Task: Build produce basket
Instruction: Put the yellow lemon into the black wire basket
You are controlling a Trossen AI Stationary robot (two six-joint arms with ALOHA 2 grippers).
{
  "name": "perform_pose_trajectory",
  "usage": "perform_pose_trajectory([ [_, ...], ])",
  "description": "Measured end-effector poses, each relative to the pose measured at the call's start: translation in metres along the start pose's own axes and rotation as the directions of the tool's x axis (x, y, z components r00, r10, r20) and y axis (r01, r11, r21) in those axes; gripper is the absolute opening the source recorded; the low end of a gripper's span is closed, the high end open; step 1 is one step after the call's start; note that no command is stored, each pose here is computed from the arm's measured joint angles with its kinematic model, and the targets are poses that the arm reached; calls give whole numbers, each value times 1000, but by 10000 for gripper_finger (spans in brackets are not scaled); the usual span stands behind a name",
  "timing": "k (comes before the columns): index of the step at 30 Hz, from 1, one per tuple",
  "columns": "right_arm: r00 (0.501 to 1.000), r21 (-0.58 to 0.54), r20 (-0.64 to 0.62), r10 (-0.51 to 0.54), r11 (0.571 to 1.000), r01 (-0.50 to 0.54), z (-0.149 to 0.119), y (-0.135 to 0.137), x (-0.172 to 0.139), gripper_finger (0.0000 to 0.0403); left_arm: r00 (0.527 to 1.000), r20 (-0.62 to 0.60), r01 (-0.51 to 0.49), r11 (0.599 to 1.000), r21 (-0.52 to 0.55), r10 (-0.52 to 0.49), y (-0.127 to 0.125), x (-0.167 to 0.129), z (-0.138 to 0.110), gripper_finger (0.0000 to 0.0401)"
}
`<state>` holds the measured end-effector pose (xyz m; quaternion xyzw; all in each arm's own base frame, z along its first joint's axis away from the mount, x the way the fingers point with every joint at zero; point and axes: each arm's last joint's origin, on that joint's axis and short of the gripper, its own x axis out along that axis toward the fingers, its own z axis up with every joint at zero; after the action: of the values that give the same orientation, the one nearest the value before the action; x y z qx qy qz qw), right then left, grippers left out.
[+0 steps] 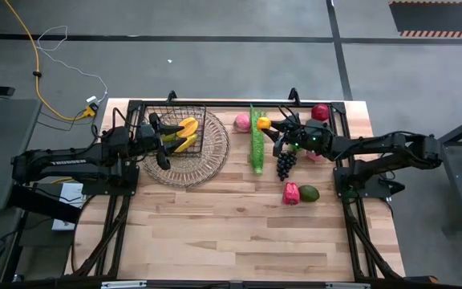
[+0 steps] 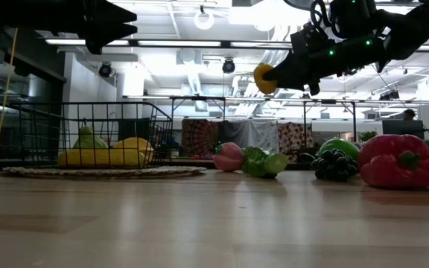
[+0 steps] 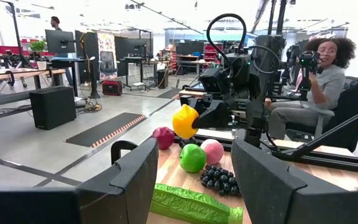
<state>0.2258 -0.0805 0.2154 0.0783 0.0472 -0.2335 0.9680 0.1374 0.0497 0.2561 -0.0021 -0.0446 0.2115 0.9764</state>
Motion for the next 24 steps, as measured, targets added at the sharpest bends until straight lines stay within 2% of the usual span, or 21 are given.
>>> perform_pose_trajectory([
  [15, 1000, 0, -2, 9, 1000, -9, 0, 0, 0, 124, 1000, -8, 0, 1000, 14, 0, 0, 0, -1, 196],
  [24, 1000, 1, -2, 16, 1000, -16, 0, 0, 0, 124, 999, -46, 27, 1000, 2, -27, -1, 5, -6, 246],
])
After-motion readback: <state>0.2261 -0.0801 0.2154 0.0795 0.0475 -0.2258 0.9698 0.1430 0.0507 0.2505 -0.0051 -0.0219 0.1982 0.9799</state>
